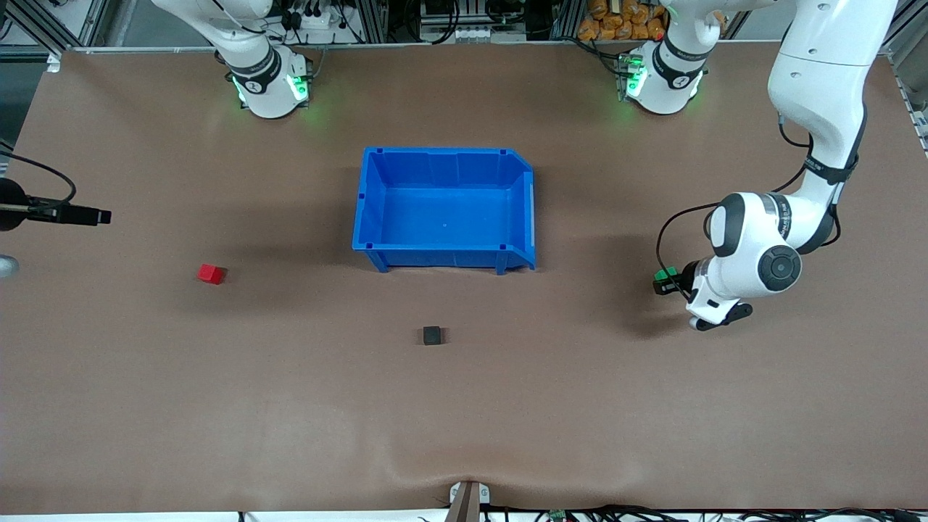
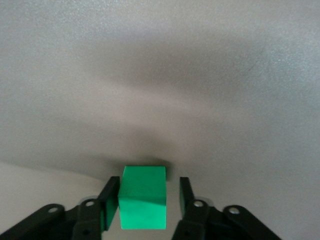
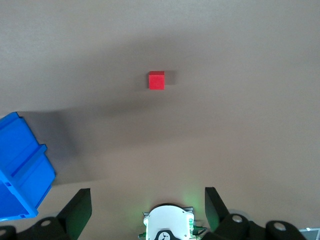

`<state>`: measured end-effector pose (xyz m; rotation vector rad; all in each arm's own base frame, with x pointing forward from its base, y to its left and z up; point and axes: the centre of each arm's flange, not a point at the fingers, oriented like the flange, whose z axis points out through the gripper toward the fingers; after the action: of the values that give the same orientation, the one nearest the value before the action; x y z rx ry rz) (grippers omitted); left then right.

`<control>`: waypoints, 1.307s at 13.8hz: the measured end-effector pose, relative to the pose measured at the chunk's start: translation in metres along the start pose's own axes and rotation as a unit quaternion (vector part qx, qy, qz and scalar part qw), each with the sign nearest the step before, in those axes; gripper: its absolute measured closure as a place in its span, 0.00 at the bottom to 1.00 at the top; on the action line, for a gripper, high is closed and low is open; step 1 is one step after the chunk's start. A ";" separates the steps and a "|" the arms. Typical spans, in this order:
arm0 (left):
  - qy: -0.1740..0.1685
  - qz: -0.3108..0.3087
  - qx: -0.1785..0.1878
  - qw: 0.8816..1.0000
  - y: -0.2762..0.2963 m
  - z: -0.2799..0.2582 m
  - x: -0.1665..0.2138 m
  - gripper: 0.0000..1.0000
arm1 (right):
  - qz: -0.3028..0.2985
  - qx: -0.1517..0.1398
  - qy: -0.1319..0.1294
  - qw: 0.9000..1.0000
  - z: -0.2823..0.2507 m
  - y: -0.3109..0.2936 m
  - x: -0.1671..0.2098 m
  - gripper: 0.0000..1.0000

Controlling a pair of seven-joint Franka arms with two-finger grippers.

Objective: Attach green and red cubes to black cube
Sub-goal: 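Grasp the green cube with the left gripper while the right gripper reaches out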

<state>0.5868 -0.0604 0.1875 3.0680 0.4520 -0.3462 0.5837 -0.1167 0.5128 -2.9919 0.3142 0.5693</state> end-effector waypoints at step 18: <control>0.051 -0.195 -0.043 0.978 0.094 -0.100 0.000 0.61 | 0.003 0.000 -0.015 1.000 0.015 0.003 0.012 0.00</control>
<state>0.6349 -0.1448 0.2837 2.9066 1.0492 -0.1676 0.5883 -0.1205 0.4942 -2.9799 0.3223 0.6152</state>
